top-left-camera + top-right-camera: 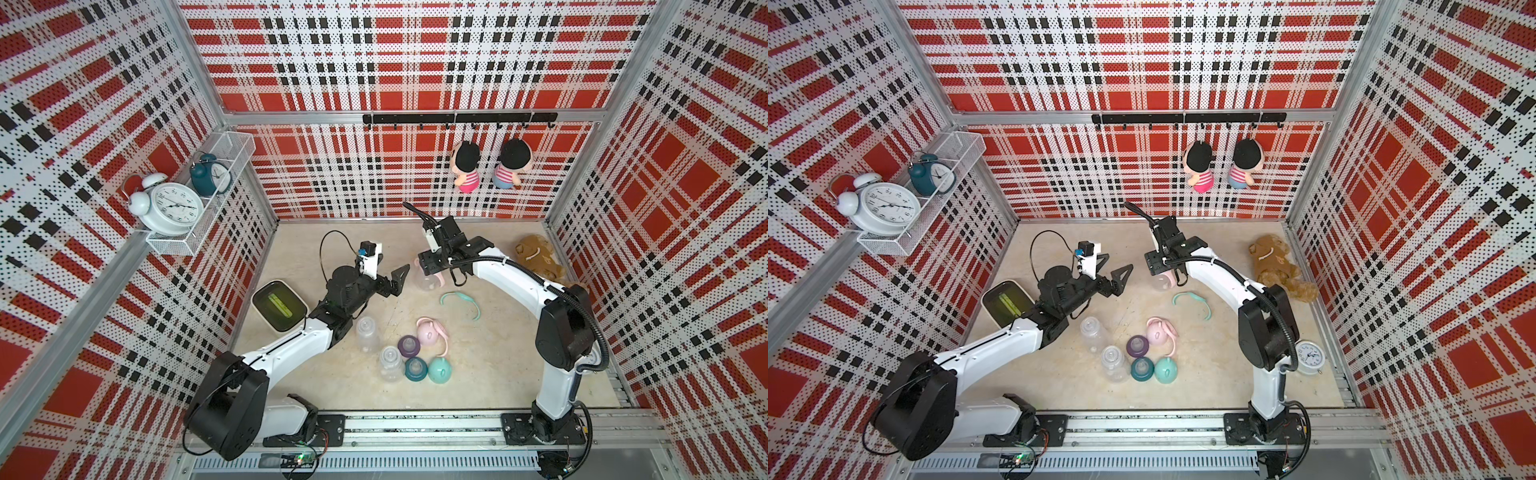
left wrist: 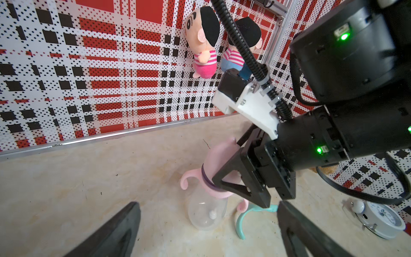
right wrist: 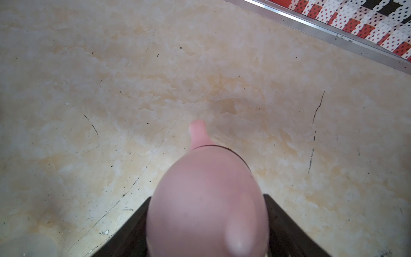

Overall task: Assemble the baby bottles
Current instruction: Close the lid on the baby bottle.

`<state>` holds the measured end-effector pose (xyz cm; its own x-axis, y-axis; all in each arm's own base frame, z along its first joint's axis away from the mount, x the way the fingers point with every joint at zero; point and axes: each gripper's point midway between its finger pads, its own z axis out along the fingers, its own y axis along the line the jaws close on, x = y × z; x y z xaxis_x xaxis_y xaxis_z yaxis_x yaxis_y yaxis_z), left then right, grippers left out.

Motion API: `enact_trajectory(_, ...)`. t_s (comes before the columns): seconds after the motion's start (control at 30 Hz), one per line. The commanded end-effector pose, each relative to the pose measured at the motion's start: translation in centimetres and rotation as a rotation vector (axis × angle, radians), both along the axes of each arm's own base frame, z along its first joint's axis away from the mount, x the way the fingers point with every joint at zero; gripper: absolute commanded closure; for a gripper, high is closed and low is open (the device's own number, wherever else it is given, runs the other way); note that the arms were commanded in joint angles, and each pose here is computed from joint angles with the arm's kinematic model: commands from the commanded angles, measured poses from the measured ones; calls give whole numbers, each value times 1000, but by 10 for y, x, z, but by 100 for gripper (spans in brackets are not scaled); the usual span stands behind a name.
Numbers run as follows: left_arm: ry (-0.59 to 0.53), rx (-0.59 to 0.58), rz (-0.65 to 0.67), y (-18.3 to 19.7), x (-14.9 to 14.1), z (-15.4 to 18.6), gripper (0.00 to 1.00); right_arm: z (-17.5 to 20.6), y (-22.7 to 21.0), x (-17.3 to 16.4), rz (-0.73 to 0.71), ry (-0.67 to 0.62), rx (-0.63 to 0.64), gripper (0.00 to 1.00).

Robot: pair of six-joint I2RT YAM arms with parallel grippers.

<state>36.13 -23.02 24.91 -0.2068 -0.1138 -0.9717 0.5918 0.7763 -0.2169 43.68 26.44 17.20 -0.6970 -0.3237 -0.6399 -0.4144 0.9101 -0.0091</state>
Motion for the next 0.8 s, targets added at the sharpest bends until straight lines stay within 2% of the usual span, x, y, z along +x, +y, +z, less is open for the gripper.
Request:
enact_trajectory(0.0,-7,9,4,-2,2,0,2,-12,-1,1,12,17,-15,26)
enact_trajectory(0.33,-11,11,-1,-4,2,1,2,-12,2,2,14,31,-8,27)
enact_trajectory(0.77,-19,13,-4,-4,1,3,2,-29,1,-1,1,154,-37,28)
